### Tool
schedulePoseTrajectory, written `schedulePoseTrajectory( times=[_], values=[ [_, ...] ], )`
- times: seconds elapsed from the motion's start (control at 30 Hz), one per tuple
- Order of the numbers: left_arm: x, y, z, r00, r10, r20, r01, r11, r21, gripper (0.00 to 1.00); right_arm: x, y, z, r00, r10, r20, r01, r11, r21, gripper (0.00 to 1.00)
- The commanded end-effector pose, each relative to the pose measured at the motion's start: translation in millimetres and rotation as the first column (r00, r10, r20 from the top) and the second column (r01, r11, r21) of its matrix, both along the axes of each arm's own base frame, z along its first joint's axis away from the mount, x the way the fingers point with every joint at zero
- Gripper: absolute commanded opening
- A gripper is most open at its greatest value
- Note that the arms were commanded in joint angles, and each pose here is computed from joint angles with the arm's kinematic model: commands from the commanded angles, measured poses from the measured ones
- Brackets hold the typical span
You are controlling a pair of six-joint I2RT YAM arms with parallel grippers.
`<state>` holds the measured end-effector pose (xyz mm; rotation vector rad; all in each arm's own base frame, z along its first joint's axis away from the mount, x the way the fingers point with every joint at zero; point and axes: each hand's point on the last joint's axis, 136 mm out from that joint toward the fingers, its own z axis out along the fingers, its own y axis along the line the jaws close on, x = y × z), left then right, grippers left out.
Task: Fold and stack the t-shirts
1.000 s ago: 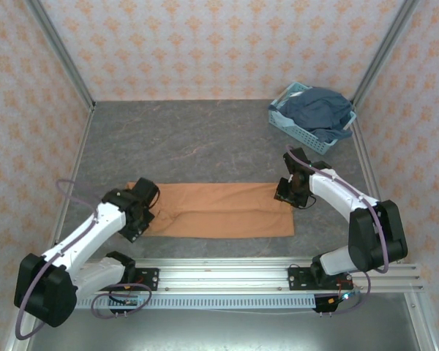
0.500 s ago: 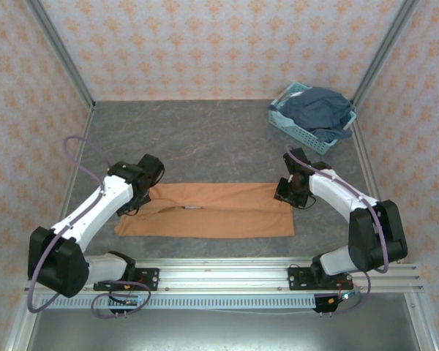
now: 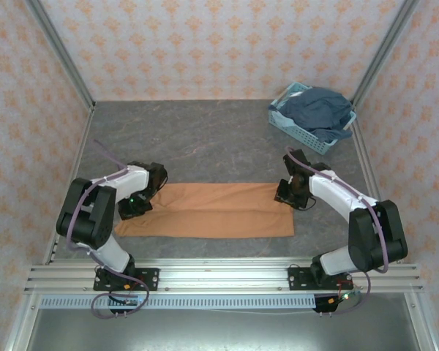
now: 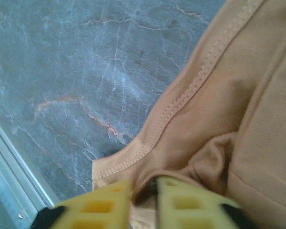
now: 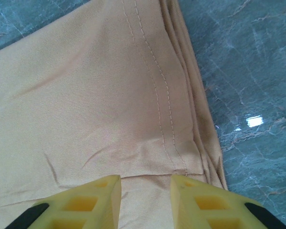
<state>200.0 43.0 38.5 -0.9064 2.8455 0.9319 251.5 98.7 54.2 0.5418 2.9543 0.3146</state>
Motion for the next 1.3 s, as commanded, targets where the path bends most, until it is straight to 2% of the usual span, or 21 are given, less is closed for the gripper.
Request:
schedulePoseTrajectory(
  times=[0.0, 0.13, 0.27, 0.37, 0.43, 0.5, 0.6, 0.8, 1.0, 1.13, 1.27],
  values=[
    [9, 5, 16, 0.999, 0.008, 0.037, -0.009, 1.000, 0.018, 0.46, -5, -3, 4, 1.000, -0.003, 0.009, 0.003, 1.000, -0.014, 0.32],
    [10, 0, 39, 0.992, 0.074, 0.103, -0.069, 0.996, -0.049, 0.58, 0, -3, 11, 1.000, -0.004, 0.030, 0.004, 1.000, -0.014, 0.32],
    [15, 0, 77, 0.967, 0.113, 0.226, -0.097, 0.992, -0.082, 0.59, 8, -2, 22, 0.998, 0.007, 0.066, -0.006, 1.000, -0.013, 0.32],
    [13, -11, 87, 0.947, 0.162, 0.277, -0.119, 0.979, -0.168, 0.58, 14, 1, 23, 0.997, 0.026, 0.077, -0.025, 1.000, -0.012, 0.33],
    [15, -30, 76, 0.930, 0.218, 0.296, -0.127, 0.946, -0.297, 0.52, 17, 4, 22, 0.996, 0.040, 0.079, -0.040, 0.999, -0.001, 0.32],
    [17, -57, 57, 0.913, 0.296, 0.281, -0.152, 0.886, -0.439, 0.42, 21, 8, 19, 0.995, 0.054, 0.078, -0.055, 0.998, 0.009, 0.32],
    [17, -82, 33, 0.892, 0.384, 0.239, -0.209, 0.818, -0.536, 0.36, 30, 12, 15, 0.994, 0.072, 0.080, -0.073, 0.997, 0.015, 0.30],
    [10, -70, -6, 0.868, 0.466, 0.172, -0.341, 0.811, -0.475, 0.32, 42, 10, -6, 0.996, 0.093, 0.012, -0.092, 0.995, -0.040, 0.25],
    [27, -56, -28, 0.890, 0.443, 0.111, -0.367, 0.839, -0.402, 0.27, 40, -12, -33, 0.995, 0.028, -0.100, -0.043, 0.987, -0.153, 0.23],
    [61, -46, -36, 0.904, 0.416, 0.096, -0.352, 0.854, -0.382, 0.25, 31, -28, -42, 0.984, -0.077, -0.163, 0.048, 0.983, -0.177, 0.21],
    [130, -45, -36, 0.935, 0.332, 0.126, -0.264, 0.886, -0.381, 0.24, 14, -33, -37, 0.973, -0.131, -0.190, 0.094, 0.977, -0.192, 0.21]
  ],
)
